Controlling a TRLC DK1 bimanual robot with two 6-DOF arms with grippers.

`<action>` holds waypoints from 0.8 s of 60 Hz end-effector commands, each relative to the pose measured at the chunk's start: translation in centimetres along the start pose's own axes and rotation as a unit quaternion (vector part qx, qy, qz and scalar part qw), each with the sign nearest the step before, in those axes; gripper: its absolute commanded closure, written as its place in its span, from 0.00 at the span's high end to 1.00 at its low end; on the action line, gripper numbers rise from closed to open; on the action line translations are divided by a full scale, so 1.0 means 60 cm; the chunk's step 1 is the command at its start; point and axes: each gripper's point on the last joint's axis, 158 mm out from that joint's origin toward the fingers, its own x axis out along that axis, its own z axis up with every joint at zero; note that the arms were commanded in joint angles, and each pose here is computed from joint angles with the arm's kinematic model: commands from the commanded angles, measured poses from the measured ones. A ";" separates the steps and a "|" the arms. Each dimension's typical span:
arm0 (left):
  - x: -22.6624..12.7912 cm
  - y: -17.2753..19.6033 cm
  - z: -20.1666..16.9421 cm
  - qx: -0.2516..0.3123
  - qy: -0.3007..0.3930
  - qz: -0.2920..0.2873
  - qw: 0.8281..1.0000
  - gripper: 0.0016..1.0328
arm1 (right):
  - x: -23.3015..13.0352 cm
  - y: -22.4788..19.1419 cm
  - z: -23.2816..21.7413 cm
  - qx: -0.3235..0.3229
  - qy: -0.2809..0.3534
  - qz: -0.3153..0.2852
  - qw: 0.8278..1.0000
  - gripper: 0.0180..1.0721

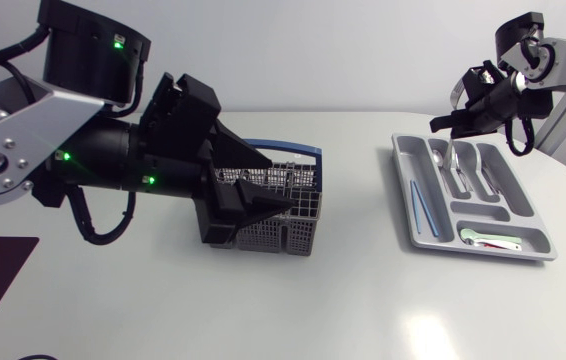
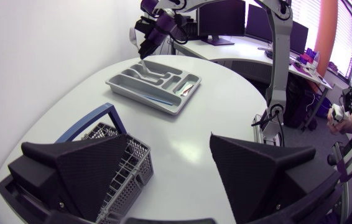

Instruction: Unload the cutlery basket into the drawer organizer.

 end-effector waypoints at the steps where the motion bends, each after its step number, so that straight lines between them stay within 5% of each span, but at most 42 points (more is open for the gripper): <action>1: -0.003 0.002 -0.015 0.003 0.006 0.004 1.000 0.95 | 0.020 -0.018 0.003 0.018 0.004 -0.045 0.999 0.05; 15: -0.006 0.006 -0.021 0.002 0.007 0.009 1.000 0.95 | 0.026 -0.050 0.009 0.048 -0.006 -0.123 0.991 0.05; 24: -0.009 0.008 -0.020 0.002 0.006 0.011 1.000 0.95 | 0.053 -0.068 -0.028 0.087 0.073 -0.136 0.984 0.05; 48: -0.008 0.003 -0.015 0.001 0.007 0.007 1.000 0.95 | 0.105 -0.167 -0.066 0.096 0.140 -0.250 0.953 0.05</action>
